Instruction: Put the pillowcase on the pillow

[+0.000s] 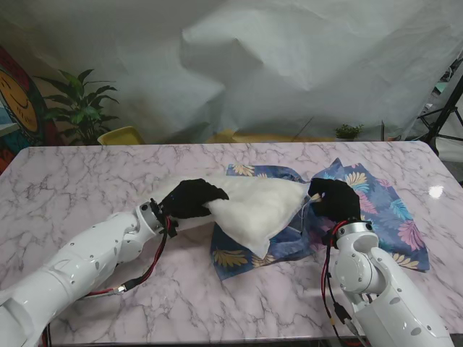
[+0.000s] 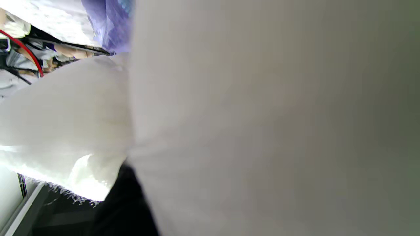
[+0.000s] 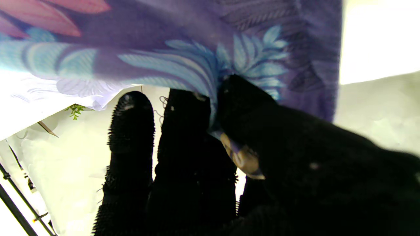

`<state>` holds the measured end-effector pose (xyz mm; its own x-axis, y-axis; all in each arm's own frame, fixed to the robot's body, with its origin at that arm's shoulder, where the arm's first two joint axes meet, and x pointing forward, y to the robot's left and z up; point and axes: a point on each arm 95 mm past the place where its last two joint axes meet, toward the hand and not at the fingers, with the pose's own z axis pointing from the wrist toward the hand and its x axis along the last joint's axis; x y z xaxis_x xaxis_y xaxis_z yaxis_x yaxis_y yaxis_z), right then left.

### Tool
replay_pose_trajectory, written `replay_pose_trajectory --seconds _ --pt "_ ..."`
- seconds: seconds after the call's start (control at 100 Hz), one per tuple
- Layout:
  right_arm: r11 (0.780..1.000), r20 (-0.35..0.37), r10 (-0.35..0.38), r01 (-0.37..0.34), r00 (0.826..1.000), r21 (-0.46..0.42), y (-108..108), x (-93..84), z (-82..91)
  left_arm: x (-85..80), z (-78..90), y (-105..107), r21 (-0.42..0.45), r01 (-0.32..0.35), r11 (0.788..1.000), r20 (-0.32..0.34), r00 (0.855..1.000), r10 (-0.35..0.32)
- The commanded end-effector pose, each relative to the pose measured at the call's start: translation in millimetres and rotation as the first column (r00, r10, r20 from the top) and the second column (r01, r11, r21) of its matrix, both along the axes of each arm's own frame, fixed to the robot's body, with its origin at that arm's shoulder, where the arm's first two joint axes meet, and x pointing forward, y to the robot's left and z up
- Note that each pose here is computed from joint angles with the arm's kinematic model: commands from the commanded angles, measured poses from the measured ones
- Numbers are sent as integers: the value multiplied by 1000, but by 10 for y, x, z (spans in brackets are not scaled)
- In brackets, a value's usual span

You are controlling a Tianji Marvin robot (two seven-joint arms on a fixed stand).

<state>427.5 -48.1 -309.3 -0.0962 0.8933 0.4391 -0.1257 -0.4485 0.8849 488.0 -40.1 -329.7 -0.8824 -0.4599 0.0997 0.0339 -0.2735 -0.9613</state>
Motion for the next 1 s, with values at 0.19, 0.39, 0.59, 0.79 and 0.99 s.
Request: replay_pose_trajectory --seconds 0.19,0.39,0.59,0.79,0.99 --pt "1000 4 17 -16 1000 -24 43 -63 26 139 107 -180 32 29 999 -12 1000 -29" --pt "1000 -1 -11 11 1000 -24 -18 -47 16 85 121 -61 69 38 997 -48 998 -35" --pt "999 -14 -29 28 999 -28 -69 -17 -3 14 90 131 94 9 995 -60 998 -4" --pt "999 -19 -41 41 999 -25 -98 9 -18 -26 68 314 116 -29 993 -82 996 38" --pt "999 -11 -29 29 1000 -31 -72 30 4 -31 3 255 112 11 994 -106 994 1"
